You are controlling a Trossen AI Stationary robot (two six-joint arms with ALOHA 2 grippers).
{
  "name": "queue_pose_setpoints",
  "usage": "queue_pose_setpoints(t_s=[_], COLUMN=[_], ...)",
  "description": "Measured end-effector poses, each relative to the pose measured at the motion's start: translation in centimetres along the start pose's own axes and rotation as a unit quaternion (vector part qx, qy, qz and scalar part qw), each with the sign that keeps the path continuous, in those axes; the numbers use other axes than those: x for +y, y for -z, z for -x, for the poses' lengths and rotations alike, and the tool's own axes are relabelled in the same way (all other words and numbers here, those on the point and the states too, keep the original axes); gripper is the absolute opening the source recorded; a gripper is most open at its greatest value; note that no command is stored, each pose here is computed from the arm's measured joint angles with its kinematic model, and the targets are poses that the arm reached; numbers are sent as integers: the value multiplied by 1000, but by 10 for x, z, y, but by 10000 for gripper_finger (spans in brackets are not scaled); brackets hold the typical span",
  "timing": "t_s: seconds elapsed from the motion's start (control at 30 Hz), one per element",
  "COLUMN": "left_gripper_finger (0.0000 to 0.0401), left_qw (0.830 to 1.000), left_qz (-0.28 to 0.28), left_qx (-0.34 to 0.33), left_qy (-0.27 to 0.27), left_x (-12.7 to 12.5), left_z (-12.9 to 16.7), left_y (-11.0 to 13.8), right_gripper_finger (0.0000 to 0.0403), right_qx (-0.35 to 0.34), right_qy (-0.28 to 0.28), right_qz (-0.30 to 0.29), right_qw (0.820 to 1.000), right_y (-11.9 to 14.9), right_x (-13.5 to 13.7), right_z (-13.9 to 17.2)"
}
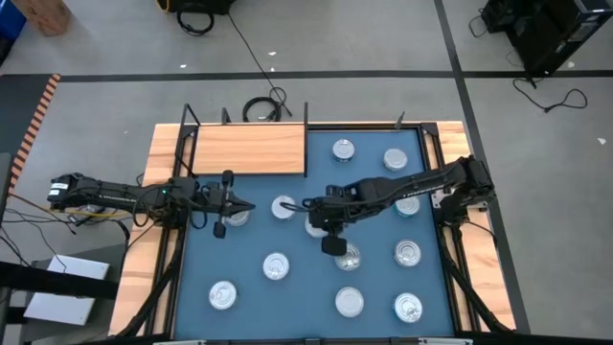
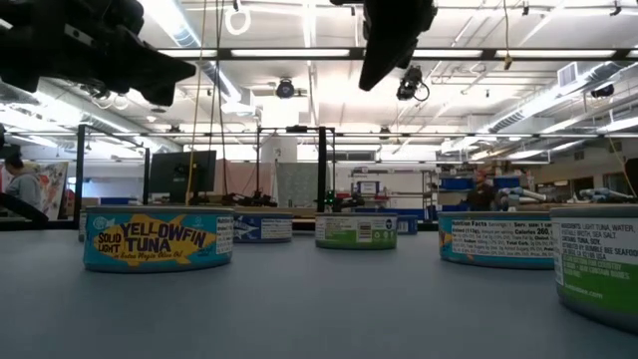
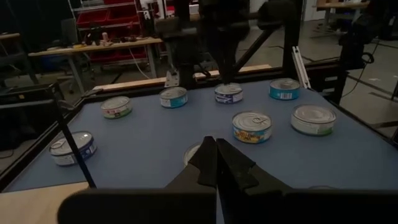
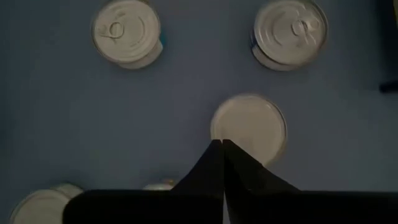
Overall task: Stack canned seafood by type on shelf
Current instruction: Put the green tuna can on the shelf
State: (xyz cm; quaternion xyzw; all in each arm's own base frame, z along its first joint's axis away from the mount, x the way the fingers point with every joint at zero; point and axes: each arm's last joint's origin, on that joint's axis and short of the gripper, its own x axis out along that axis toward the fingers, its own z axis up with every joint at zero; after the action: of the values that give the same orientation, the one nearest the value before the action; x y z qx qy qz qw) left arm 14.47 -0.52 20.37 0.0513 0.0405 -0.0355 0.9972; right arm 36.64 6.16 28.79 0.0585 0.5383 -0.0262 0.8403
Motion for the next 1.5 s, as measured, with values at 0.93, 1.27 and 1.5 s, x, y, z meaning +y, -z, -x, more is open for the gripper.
queue_pose_setpoints(t_s=[0.93, 1.27, 1.5], left_gripper_finger=[3, 3, 4], left_qw=[1000, 1000, 1000], left_qz=[12, 0, 0], left_qx=[9, 8, 9], left_qy=[-6, -4, -4], left_x=[0, 0, 0], left_z=[-2, -2, -2], left_y=[2, 2, 2], right_gripper_finger=[51, 103, 104], right_qx=[85, 56, 54], right_qy=[118, 145, 185], right_qz=[120, 166, 202], right_qw=[982, 974, 960], right_y=[12, 31, 45], right_x=[51, 53, 47], right_z=[-75, -105, -120])
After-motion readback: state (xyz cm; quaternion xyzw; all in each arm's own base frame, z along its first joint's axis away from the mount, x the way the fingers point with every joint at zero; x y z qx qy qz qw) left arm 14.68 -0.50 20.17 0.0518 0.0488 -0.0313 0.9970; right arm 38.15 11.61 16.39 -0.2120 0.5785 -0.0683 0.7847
